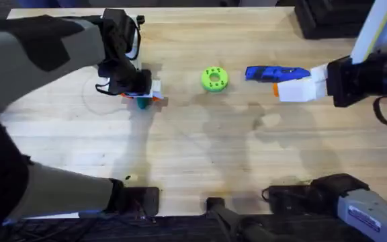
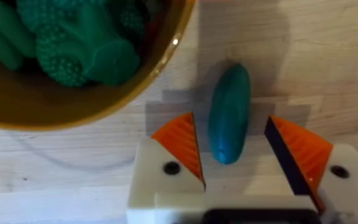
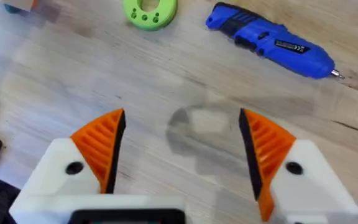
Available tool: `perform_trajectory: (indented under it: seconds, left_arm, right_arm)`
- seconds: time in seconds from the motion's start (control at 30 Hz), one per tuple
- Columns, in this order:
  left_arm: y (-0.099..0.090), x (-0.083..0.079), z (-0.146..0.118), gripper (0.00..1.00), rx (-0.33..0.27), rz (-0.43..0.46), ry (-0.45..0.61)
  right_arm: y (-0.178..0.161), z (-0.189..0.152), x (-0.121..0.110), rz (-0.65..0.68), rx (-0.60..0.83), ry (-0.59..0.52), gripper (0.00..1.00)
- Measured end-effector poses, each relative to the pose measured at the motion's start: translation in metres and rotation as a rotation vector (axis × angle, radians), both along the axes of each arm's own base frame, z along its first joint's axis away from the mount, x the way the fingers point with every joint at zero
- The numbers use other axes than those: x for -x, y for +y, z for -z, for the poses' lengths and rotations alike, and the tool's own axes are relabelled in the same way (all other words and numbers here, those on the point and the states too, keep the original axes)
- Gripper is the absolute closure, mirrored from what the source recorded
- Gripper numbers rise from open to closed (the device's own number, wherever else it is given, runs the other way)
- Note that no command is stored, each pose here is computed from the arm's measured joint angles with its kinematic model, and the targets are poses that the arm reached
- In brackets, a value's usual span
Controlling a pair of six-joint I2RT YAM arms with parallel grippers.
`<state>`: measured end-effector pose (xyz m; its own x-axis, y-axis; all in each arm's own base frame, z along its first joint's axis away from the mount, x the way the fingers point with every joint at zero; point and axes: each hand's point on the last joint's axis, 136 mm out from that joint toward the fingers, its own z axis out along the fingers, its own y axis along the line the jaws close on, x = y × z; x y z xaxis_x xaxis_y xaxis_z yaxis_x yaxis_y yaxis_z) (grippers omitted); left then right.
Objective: Pick up the gripper from the table and insert it into the empty holder that is missing its gripper. Then pick up a screw, insert it into the mounting hole, and use the screwdriver to tighten it. Finally, clean up the table by picking up the vegetable and placing it into the bucket.
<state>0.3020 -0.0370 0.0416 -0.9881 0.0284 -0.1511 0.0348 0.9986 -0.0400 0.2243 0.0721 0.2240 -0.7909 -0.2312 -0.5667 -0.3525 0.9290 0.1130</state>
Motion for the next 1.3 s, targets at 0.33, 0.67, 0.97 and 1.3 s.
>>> perform_trajectory:
  seconds: [0.33,0.67,0.97,1.3]
  left_arm:
    - [0.000,0.000,0.007,0.512,-0.002,0.001,0.017]
    - [0.001,-0.002,0.006,0.971,-0.008,0.003,0.008]
    - [-0.001,-0.002,-0.006,0.971,0.006,0.005,-0.018]
    - [-0.003,-0.029,-0.133,0.971,0.041,0.005,-0.381]
  right_arm:
    - [0.000,0.000,0.000,0.000,0.000,0.000,0.011]
    - [0.000,0.000,0.000,0.000,0.000,0.000,0.012]
    - [0.000,0.000,0.000,0.000,0.000,0.000,0.012]
    - [0.000,0.000,0.000,0.000,0.000,0.000,0.012]
